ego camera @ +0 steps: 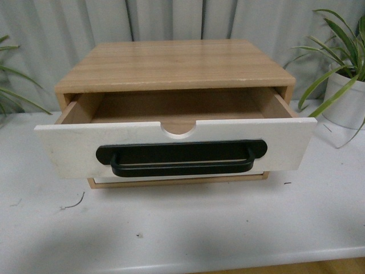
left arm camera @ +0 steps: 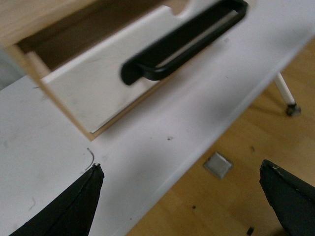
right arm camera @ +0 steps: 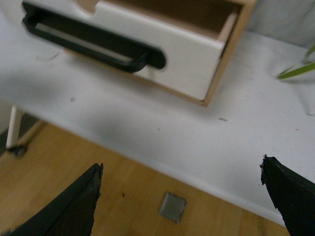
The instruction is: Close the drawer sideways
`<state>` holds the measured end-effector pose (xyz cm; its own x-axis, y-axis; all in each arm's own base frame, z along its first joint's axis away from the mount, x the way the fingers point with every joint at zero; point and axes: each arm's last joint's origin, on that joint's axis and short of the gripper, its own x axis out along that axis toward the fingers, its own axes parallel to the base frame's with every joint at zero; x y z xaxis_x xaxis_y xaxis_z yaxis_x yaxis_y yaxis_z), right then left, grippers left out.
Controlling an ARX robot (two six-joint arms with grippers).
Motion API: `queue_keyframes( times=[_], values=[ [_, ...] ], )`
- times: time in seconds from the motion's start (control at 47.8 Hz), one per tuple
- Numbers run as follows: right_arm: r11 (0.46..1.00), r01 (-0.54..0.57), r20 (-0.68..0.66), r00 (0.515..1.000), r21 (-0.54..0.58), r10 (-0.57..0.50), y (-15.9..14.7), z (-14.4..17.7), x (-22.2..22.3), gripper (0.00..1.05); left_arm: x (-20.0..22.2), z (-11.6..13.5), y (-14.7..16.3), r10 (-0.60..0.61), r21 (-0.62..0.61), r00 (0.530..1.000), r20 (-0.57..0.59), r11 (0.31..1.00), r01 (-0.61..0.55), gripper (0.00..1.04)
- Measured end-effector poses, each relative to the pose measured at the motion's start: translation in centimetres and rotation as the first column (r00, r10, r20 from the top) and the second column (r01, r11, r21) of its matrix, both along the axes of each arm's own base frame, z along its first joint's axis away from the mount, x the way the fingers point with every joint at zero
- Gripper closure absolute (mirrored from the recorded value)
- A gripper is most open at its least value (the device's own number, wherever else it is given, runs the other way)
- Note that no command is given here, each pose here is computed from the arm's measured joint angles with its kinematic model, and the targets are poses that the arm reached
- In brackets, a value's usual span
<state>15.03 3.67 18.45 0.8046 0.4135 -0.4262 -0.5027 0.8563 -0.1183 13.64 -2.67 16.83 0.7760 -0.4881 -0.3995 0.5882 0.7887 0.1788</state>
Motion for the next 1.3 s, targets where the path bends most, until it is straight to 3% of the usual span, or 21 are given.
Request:
queue_keyframes(
  times=[0.126,0.314,0.502,0.732,0.921,1.046,1.109,1.192,1.255,1.297],
  values=[
    [0.976,-0.181,-0.037,0.983,-0.118,0.178,1.3,0.4,1.8,0.06,2.2,0.4,-0.6,-0.139,0.204,0.99,0.016,0.97,0.133,0.07],
    [0.915,-0.333,-0.122,0.942,-0.228,0.313,2.7,-0.3,4.0,0.06,3.8,-0.1,-1.4,-0.306,0.408,0.95,-0.062,0.861,0.304,0.07],
    [0.833,-0.463,-0.188,0.886,-0.303,0.424,4.3,-0.7,5.8,0.06,5.9,0.2,-2.0,-0.408,0.502,0.908,-0.092,0.769,0.396,0.07],
    [0.776,-0.508,-0.206,0.861,-0.373,0.465,6.4,-0.8,10.1,0.06,9.0,0.3,-2.6,-0.43,0.54,0.891,-0.142,0.721,0.434,0.07],
    [0.77,-0.449,-0.18,0.892,-0.453,0.414,7.2,-0.9,16.2,0.06,14.4,0.0,-3.7,-0.415,0.578,0.904,-0.101,0.715,0.392,0.07],
    [0.803,-0.376,-0.18,0.927,-0.462,0.33,7.4,-2.1,21.4,0.07,20.1,-0.9,-4.5,-0.346,0.589,0.935,-0.073,0.742,0.32,0.07],
    [0.835,-0.335,-0.166,0.942,-0.437,0.291,7.5,-2.4,22.5,0.07,21.0,-1.5,-4.9,-0.322,0.587,0.944,-0.072,0.752,0.301,0.07],
    [0.853,-0.318,-0.128,0.948,-0.414,0.291,6.4,-1.8,20.6,0.07,19.0,-0.1,-4.3,-0.335,0.557,0.942,-0.025,0.778,0.291,0.07],
    [0.895,-0.227,0.051,0.962,-0.384,0.267,3.5,1.9,15.8,0.07,14.0,1.8,-3.1,-0.313,0.492,0.94,0.135,0.845,0.211,0.07],
    [0.932,-0.165,0.128,0.968,-0.324,0.216,2.3,2.4,11.5,0.07,9.9,1.4,-1.9,-0.257,0.399,0.949,0.182,0.901,0.167,0.07]
  ],
)
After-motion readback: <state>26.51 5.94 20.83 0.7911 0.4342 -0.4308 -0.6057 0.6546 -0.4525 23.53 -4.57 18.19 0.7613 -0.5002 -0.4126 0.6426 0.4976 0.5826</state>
